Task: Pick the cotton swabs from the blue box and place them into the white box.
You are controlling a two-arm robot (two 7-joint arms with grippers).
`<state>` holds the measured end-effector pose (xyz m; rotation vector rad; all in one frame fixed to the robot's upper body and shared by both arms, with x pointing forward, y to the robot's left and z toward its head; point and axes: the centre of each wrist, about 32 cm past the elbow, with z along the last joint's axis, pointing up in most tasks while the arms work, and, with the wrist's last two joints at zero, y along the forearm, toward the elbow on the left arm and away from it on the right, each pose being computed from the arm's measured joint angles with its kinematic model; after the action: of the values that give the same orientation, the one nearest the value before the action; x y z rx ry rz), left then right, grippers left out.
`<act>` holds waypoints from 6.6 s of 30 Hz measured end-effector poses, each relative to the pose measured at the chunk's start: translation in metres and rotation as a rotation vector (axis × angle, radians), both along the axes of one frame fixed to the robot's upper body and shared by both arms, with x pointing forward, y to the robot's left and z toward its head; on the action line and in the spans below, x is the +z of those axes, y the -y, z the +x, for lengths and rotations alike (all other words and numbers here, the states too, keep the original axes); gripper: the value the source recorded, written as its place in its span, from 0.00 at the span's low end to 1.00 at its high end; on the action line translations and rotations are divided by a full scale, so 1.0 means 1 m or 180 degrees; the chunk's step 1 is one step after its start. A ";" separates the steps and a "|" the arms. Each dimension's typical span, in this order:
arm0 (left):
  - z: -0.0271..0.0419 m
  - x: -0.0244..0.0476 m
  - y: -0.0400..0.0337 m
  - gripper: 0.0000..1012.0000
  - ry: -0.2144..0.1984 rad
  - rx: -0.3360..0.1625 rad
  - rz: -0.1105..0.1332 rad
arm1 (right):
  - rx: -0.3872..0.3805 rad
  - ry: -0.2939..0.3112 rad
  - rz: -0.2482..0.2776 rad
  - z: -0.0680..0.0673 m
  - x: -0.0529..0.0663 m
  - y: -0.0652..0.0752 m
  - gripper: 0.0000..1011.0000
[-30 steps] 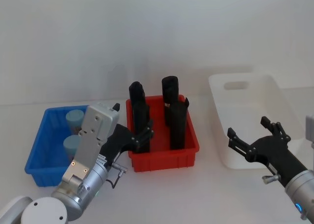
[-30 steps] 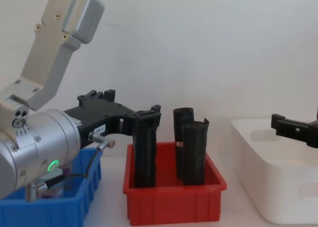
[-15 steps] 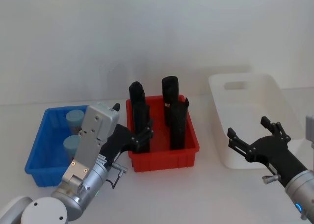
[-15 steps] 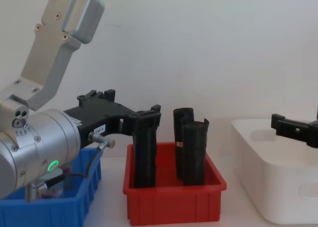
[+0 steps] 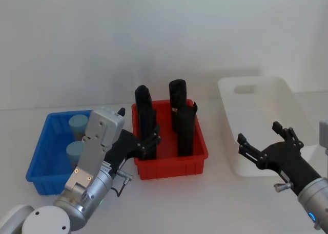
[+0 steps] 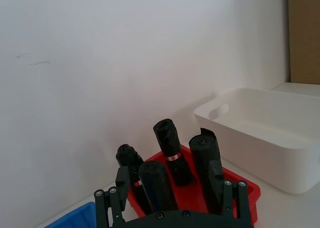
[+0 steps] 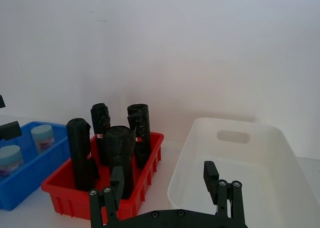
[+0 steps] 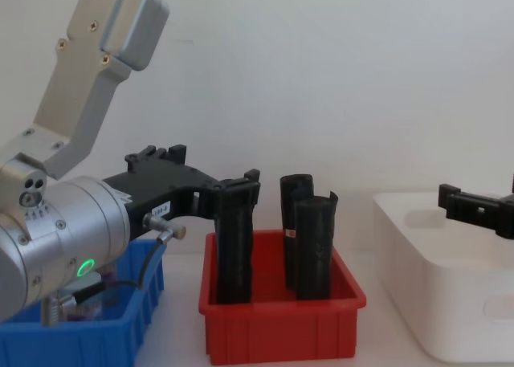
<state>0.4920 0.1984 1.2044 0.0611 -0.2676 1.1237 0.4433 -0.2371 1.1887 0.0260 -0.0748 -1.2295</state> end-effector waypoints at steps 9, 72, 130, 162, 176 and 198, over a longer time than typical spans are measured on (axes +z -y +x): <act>0.0000 0.0000 0.0000 0.99 0.0000 0.0000 0.0000 | 0.0000 0.0000 0.0000 0.000 0.000 0.000 0.99; 0.0475 -0.0381 -0.1002 0.99 -0.0876 0.0730 -0.0142 | 0.0000 0.0001 0.0000 0.000 0.000 0.000 0.99; 0.0734 -0.0562 -0.1185 0.66 -0.1102 0.0665 -0.0115 | 0.0000 0.0000 0.0000 0.000 0.000 0.000 0.99; 0.0576 0.0377 -0.1033 0.66 -0.0723 -0.0007 0.0032 | 0.0000 0.0000 0.0000 0.000 0.000 0.000 0.99; 0.0580 0.0725 -0.0947 0.66 -0.0675 -0.0638 0.0001 | 0.0000 0.0000 0.0000 0.000 0.000 0.000 0.99; 0.0615 0.0981 -0.0808 0.66 -0.0653 -0.1251 -0.0058 | 0.0000 0.0001 0.0000 0.000 0.000 0.000 0.99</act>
<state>0.5535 0.2792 1.3025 0.1023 -0.0796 0.7221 0.4433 -0.2371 1.1888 0.0261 -0.0749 -1.2295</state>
